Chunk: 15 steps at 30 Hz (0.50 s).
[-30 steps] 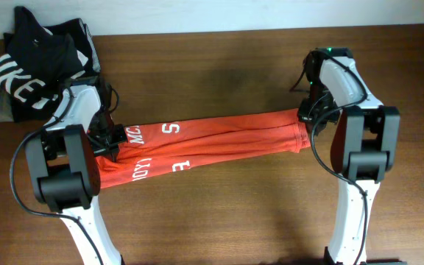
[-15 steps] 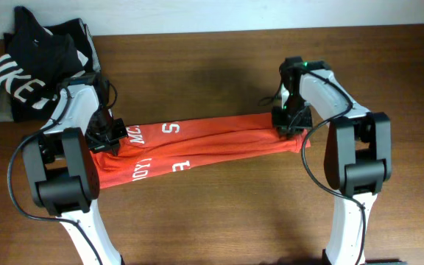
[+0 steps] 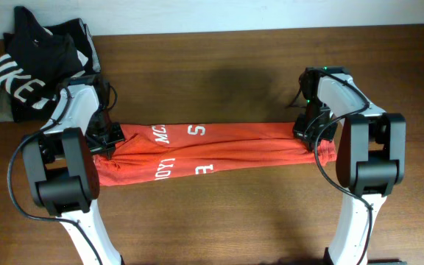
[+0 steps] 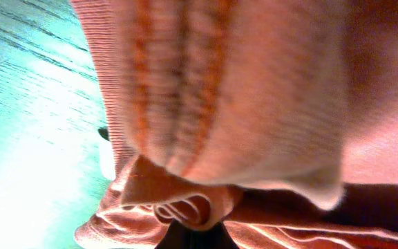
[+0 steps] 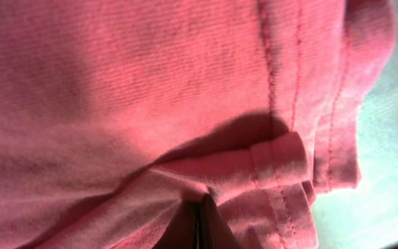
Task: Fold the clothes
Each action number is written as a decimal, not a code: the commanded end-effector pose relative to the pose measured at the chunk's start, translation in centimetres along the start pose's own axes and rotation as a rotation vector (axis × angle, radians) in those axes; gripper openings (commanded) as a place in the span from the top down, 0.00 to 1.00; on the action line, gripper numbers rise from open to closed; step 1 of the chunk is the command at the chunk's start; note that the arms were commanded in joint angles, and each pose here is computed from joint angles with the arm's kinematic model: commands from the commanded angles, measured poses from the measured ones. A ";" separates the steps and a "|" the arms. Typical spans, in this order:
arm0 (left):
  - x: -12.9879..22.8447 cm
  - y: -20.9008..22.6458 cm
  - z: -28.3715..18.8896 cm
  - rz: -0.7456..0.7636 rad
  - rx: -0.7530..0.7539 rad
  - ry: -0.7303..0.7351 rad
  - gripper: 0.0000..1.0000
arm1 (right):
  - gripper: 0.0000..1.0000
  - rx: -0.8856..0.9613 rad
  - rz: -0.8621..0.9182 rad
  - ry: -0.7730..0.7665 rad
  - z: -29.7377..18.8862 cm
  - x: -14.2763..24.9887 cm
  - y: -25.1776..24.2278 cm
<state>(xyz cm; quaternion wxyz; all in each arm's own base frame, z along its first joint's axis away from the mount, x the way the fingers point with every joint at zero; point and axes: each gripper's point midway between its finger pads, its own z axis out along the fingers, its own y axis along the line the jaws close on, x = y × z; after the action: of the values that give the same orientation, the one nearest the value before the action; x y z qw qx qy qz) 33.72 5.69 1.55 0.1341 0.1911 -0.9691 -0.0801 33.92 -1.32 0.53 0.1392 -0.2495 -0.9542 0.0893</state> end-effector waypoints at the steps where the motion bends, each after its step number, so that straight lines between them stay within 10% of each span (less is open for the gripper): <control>1: -0.1 1.0 -0.8 -0.027 -0.027 -0.030 0.99 | 0.96 0.068 0.102 -0.042 -0.4 -0.3 -1.6; 9: -1.1 2.4 -5.9 -0.079 0.034 -0.164 0.99 | 0.90 -0.058 0.054 -0.365 -11.9 0.5 -4.6; 10: -1.1 2.1 -7.7 -0.082 0.075 -0.213 0.99 | 0.26 -0.084 0.063 -0.412 -13.5 0.9 -5.1; 11: -0.9 2.0 -9.0 -0.084 0.103 -0.249 0.99 | 0.02 -0.103 0.064 -0.447 -14.6 1.1 -5.4; 15: -0.3 1.8 -11.2 -0.086 0.154 -0.303 0.77 | 0.01 -0.116 0.016 -0.507 -16.2 1.4 -5.8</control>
<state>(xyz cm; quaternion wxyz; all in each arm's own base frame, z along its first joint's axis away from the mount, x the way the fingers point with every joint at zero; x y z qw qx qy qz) 36.09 6.95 10.42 -0.0009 0.2227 -0.9730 -0.0611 34.99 -3.25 17.55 -0.1173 -0.2489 -0.9583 0.0768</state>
